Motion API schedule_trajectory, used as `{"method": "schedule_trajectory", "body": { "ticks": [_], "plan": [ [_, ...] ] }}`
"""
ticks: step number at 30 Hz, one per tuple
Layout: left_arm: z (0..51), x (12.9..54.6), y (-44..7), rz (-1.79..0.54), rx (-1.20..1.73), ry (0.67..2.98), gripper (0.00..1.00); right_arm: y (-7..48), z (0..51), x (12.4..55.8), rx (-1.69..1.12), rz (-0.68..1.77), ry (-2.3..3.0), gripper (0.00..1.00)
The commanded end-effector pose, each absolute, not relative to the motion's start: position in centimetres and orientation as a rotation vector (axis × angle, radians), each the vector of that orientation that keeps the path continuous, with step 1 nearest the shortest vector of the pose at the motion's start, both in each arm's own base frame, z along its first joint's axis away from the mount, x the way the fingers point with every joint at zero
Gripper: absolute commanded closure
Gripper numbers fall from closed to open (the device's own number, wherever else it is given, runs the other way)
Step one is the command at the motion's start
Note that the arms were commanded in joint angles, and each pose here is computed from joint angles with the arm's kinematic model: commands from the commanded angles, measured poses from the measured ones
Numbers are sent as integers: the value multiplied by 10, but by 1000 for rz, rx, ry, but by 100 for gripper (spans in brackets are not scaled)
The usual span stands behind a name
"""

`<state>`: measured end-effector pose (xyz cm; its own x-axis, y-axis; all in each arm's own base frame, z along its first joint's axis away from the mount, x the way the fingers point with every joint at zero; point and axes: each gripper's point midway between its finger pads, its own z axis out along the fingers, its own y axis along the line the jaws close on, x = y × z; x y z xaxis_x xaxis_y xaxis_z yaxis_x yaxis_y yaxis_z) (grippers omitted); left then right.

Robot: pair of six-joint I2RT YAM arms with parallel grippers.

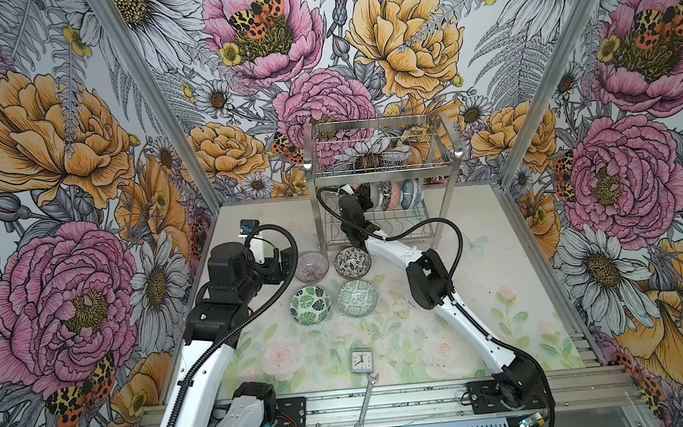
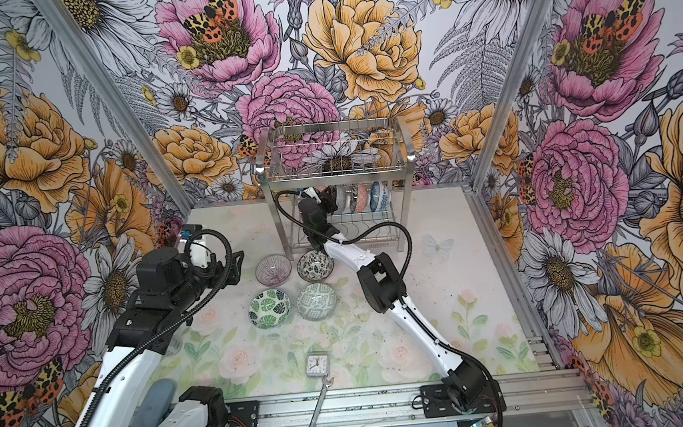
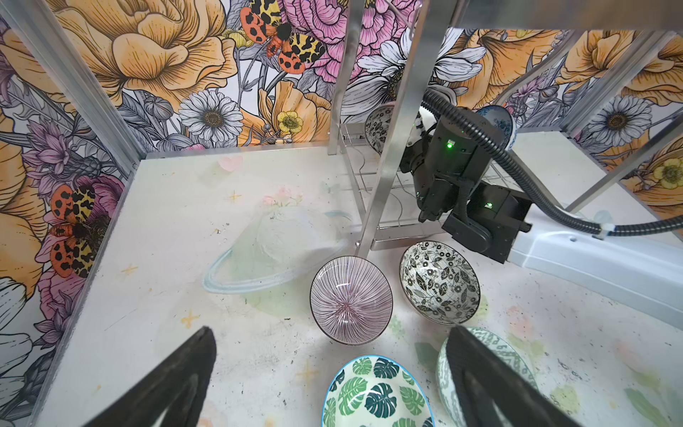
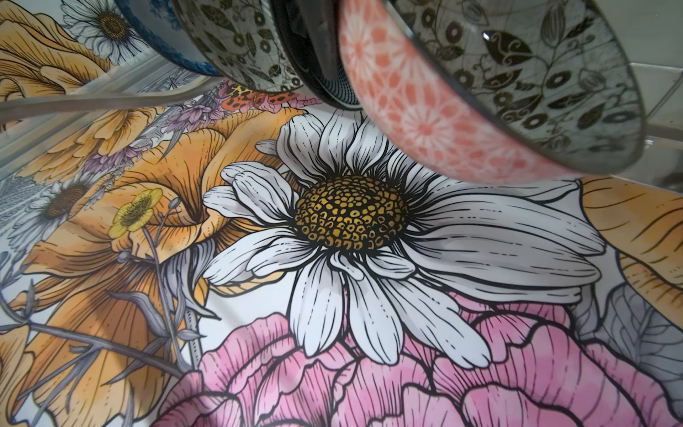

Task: Load the bowls into the dish rack
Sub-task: 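Lower the pink bowl upright into the rack slot nearest the robot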

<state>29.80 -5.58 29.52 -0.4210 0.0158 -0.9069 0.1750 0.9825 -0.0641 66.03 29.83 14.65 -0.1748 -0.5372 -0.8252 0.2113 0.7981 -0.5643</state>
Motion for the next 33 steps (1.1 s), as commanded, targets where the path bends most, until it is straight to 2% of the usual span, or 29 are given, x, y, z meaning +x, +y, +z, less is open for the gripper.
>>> {"method": "schedule_trajectory", "body": {
  "ticks": [1,9,22,33],
  "plan": [
    [298,298,-55,-168,128,1978,1,297,151,664,-256,-669,1593,100],
    [297,299,-53,-160,124,1983,1,303,146,666,-308,-659,1597,100],
    [296,300,-51,-156,117,1986,1,325,141,661,-430,-637,1611,84],
    [299,298,-52,-162,119,1976,1,338,153,653,-452,-629,1597,82]
  ]
}}
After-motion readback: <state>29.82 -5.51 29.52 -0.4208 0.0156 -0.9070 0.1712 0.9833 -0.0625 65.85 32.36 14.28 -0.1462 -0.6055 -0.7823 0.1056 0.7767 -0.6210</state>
